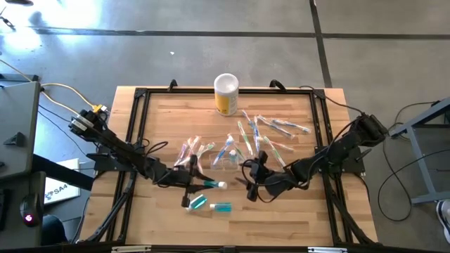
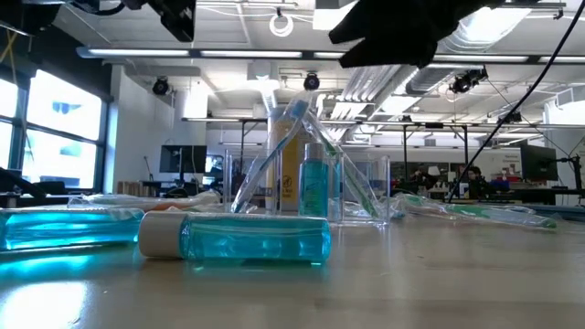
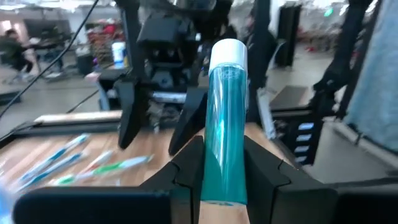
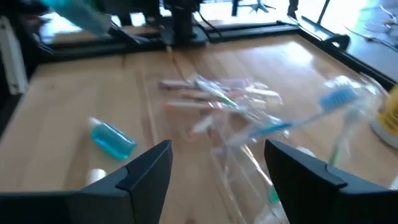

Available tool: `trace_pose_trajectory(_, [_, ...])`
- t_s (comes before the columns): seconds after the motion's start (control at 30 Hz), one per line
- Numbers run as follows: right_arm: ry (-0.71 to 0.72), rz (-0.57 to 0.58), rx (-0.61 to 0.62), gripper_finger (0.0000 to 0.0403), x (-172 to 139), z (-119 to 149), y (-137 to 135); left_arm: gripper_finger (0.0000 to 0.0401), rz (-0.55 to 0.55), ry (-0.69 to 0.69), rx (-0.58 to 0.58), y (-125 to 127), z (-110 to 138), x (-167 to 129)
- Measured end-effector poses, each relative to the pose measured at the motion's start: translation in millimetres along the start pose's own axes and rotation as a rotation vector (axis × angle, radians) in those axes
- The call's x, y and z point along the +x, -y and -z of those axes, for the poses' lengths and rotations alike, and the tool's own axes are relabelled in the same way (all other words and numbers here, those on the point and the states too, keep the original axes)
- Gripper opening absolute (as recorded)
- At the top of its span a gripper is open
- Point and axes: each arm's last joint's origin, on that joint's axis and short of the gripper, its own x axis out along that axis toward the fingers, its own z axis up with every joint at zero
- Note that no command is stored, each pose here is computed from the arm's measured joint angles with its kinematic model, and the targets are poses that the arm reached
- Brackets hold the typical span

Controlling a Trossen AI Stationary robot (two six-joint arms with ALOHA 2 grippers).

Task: Pick & Place toothbrushing station
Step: Put the blue mouthwash in the transparent organizer

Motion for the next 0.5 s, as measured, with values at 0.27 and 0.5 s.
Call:
trace_pose_trajectory(0.27, [0.163,-0.158,-0.068,0.0248,-1.9,-20.7,-9.4,0.0071,-0.001,0.014,0.007,-2.4,15.1,9.0])
trace_pose_trajectory(0.5, [0.236,-0.192,-0.135,0.0248,-3.8,-28.1,-11.7,0.0071,0.009,0.03,-0.009,-13.8,21.7,16.5])
